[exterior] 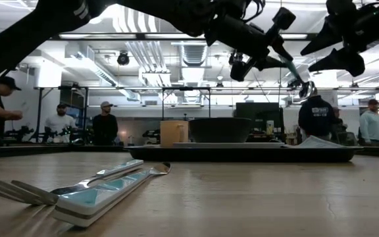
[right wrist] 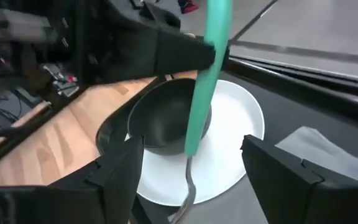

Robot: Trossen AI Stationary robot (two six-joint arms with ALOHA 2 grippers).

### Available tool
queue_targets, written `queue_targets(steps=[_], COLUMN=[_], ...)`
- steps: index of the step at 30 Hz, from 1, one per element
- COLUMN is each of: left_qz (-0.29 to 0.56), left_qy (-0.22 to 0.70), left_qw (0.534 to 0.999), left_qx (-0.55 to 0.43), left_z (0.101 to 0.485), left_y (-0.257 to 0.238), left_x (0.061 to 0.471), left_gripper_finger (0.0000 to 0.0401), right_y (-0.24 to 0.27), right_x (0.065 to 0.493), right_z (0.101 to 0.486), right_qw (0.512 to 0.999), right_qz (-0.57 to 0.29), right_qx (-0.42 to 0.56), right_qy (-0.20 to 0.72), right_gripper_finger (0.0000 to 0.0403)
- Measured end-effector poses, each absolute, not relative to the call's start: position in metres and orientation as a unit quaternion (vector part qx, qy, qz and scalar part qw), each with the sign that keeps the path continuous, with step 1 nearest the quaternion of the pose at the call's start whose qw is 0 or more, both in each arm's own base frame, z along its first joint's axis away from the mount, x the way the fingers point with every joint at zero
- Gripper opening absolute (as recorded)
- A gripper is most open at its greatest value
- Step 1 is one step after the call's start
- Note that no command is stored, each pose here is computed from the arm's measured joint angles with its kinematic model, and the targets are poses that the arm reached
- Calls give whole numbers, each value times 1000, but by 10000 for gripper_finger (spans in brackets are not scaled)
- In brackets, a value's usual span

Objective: Set up tray
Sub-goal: Put the green spoon on the gray napkin on the black tray

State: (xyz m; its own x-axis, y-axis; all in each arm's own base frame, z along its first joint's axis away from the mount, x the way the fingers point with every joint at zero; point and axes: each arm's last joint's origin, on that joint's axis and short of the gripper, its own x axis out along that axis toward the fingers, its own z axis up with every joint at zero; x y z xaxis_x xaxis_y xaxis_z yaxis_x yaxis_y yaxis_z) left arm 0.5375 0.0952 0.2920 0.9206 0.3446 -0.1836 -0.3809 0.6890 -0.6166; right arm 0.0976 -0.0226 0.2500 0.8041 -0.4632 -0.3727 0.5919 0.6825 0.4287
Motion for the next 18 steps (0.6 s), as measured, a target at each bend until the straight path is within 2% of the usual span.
queue_targets(steps=[18], left_qz=[145], left_qy=[-9], left_qw=[933], left_qx=[-330], left_z=[302], left_y=[89], left_x=[540], left_gripper_finger=[51], right_y=[-28], right_x=[119], right_z=[249], right_qw=[912], right_qz=[-337], right_qx=[204], right_qy=[115], right_gripper_finger=[203])
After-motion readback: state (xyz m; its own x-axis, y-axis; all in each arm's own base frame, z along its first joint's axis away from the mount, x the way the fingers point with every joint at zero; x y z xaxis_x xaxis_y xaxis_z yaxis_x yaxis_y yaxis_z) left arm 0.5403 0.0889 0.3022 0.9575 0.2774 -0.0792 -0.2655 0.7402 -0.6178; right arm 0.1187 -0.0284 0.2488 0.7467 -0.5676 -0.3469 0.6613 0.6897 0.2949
